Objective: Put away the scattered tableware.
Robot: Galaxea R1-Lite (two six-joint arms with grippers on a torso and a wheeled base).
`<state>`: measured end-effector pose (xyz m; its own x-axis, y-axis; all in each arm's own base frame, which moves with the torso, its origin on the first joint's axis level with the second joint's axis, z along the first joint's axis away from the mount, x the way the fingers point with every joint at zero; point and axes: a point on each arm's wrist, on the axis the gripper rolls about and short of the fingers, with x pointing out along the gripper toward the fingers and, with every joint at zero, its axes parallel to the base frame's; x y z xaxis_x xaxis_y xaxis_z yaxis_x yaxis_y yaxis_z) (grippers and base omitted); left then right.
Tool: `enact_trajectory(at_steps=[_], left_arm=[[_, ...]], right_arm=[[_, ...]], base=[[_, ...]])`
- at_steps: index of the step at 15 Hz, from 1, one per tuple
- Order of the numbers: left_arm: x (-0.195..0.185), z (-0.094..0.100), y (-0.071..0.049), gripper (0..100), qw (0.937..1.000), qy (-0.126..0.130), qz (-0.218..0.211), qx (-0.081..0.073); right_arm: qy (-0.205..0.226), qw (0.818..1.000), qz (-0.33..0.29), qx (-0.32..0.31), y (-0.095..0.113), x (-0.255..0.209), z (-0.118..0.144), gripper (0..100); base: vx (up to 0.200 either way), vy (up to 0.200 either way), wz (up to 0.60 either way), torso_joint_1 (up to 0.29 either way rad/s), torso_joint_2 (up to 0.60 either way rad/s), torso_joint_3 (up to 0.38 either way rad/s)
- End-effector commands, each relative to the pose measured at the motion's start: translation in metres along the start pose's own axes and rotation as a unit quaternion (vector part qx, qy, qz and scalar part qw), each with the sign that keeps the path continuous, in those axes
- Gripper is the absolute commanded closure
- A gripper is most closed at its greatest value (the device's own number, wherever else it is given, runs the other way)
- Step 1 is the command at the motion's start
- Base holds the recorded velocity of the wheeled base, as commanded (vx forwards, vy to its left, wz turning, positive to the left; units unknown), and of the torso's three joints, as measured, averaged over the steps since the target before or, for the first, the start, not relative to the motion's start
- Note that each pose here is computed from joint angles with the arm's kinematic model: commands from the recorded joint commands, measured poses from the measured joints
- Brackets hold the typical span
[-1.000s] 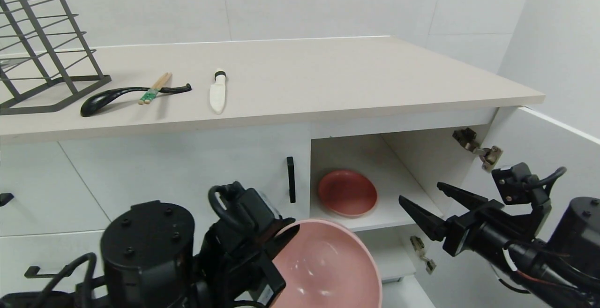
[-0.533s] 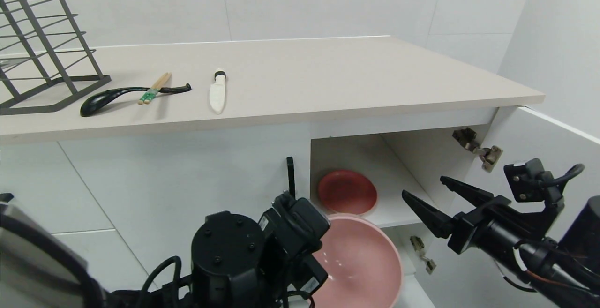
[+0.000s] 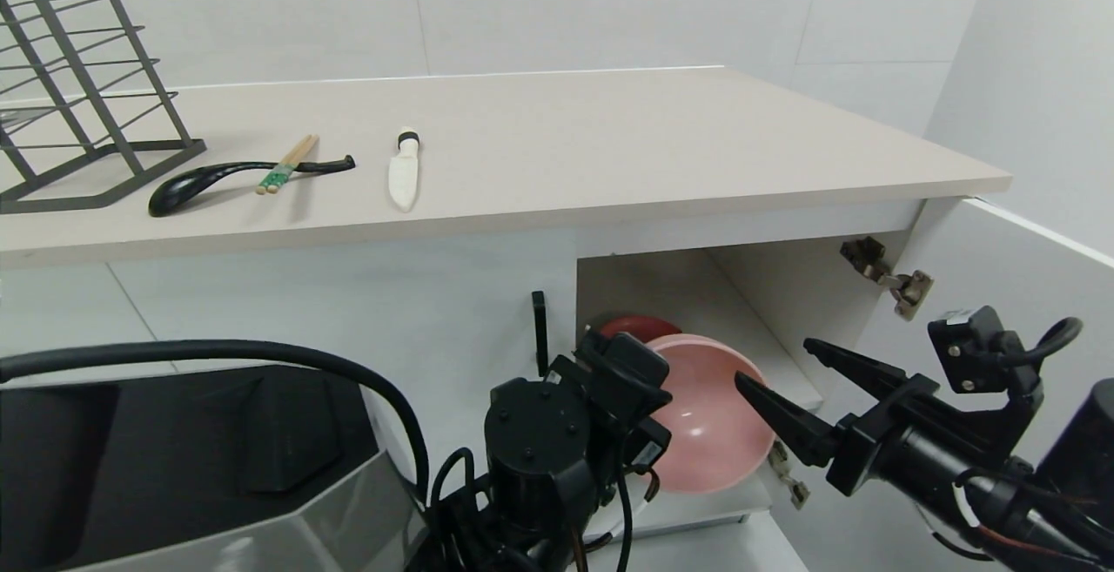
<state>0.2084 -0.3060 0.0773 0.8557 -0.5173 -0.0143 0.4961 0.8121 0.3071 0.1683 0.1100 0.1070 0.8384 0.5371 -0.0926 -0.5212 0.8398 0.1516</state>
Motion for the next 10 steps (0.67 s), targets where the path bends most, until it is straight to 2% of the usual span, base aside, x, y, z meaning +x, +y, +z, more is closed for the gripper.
enact_trajectory(at_steps=[1, 2, 4, 6, 7, 8, 10], left_arm=[[0.009, -0.007, -0.007, 100, 1.0000, -0.001, 0.008, -0.002], [0.009, -0.005, -0.008, 100, 0.9998, -0.010, 0.012, -0.009], [0.010, 0.003, -0.008, 100, 0.9982, -0.048, 0.019, -0.029], [0.011, 0.005, -0.011, 100, 0.9976, -0.055, 0.018, -0.037], [0.011, 0.006, -0.011, 100, 0.9972, -0.058, 0.018, -0.045], [0.012, 0.007, -0.011, 100, 0.9965, -0.060, 0.019, -0.054], [0.014, 0.009, -0.010, 100, 0.9961, -0.063, 0.023, -0.058]], right_arm=[[0.006, 1.000, 0.000, 0.000, 0.000, -0.001, -0.002, 0], [0.009, 1.000, -0.003, 0.001, -0.001, 0.000, -0.004, 0], [0.029, 0.999, -0.033, 0.004, -0.013, 0.005, -0.011, 0], [0.040, 0.997, -0.071, 0.010, -0.028, 0.011, -0.016, 0], [0.041, 0.995, -0.085, 0.011, -0.033, 0.013, -0.017, 0], [0.039, 0.996, -0.085, 0.009, -0.033, 0.013, -0.016, 0], [0.036, 0.996, -0.083, 0.009, -0.031, 0.013, -0.015, 0]], base=[[0.000, 0.000, 0.00, 0.000, 0.00, 0.000], [0.000, 0.000, 0.00, 0.000, 0.00, 0.000], [0.000, 0.000, 0.00, 0.000, 0.00, 0.000], [0.000, 0.000, 0.00, 0.000, 0.00, 0.000], [0.000, 0.000, 0.00, 0.000, 0.00, 0.000], [0.000, 0.000, 0.00, 0.000, 0.00, 0.000], [0.000, 0.000, 0.00, 0.000, 0.00, 0.000]])
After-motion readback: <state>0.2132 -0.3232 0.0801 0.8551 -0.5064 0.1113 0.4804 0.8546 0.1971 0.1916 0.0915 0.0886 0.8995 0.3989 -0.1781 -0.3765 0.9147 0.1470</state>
